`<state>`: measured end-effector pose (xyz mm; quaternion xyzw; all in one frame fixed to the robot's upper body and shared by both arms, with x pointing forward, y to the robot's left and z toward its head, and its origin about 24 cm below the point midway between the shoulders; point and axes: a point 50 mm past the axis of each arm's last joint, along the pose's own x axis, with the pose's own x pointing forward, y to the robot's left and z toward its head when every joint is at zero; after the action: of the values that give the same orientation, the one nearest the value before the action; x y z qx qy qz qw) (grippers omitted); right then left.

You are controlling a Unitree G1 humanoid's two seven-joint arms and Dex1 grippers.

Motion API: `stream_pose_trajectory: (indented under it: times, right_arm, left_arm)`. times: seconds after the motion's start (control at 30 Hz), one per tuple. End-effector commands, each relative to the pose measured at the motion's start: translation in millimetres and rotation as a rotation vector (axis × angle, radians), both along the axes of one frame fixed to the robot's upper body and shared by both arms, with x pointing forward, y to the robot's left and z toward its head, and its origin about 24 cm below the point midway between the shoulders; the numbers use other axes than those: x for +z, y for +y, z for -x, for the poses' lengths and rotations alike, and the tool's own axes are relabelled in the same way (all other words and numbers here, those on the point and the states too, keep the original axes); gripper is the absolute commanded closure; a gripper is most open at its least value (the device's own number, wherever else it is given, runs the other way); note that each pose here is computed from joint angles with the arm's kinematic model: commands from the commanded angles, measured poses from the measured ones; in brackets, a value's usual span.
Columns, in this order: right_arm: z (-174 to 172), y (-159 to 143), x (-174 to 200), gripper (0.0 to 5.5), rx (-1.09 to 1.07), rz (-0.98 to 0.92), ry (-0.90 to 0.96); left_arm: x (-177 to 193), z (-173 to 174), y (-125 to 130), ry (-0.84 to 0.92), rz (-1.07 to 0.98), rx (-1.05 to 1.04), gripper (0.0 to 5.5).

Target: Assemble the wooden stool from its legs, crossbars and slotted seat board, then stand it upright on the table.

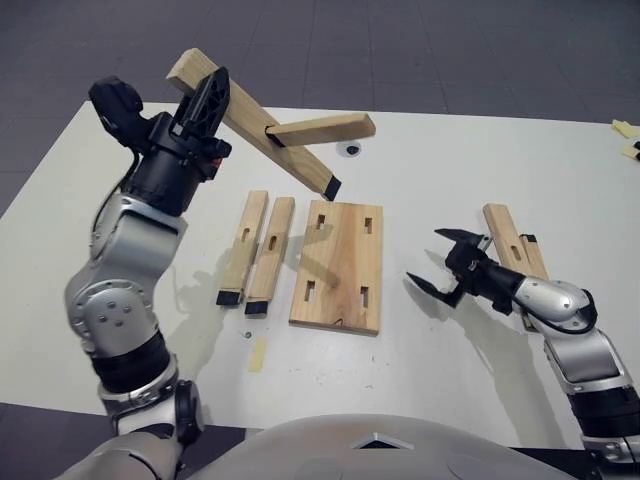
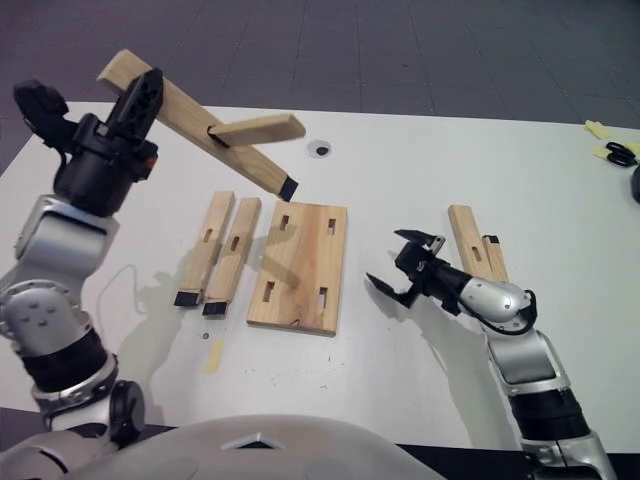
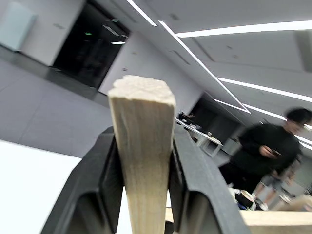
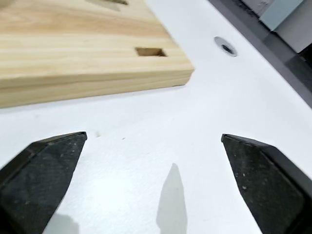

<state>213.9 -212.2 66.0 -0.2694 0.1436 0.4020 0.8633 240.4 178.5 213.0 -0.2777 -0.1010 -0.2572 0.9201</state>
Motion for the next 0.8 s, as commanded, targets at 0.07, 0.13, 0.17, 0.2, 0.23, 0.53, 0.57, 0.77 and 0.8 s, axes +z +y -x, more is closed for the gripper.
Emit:
stream_pose_trajectory:
  times: [0.07,0.13,0.17,0.2,0.23,0.53,0.57,0.77,0.8]
  right_arm:
    - [22.3,38.2,0.9,0.1,0.132,-0.214,0.116]
    - [29.2,56.9,-6.5,0.1,0.194,-0.233,0.156]
    - [30.9,66.4,-9.8,0.1,0.214,-0.242,0.165]
    - [30.8,75.6,-12.1,0.1,0.218,-0.258,0.161]
    - [30.5,83.8,-13.6,0.1,0.216,-0.28,0.159]
    - [50.5,96.0,-12.7,0.1,0.029,-0.515,0.201]
    - [54.5,88.9,-12.3,0.1,0.012,-0.507,0.205]
    - [57.2,100.6,-15.1,0.1,0.119,-0.363,0.152]
    - [51.9,106.4,-18.0,0.1,0.128,-0.308,0.111]
  left_arm:
    - [-12.8,9.8,15.7,0.08,-0.082,-0.088,4.46]
    - [-19.2,6.7,13.9,0.122,-0.125,-0.101,4.46]
    - [-18.9,5.5,11.3,0.126,-0.141,-0.119,4.46]
    - [-16.9,4.2,9.4,0.123,-0.148,-0.138,4.46]
    - [-14.1,2.6,8.8,0.118,-0.152,-0.152,4.46]
    - [-3.9,-2.4,14.1,0.155,-0.148,-0.258,4.46]
    - [-3.5,-0.5,17.1,0.159,-0.134,-0.256,4.46]
    - [1.9,-8.0,12.6,0.155,-0.137,-0.27,4.46]
    - [2.6,-10.0,8.1,0.152,-0.149,-0.282,4.46]
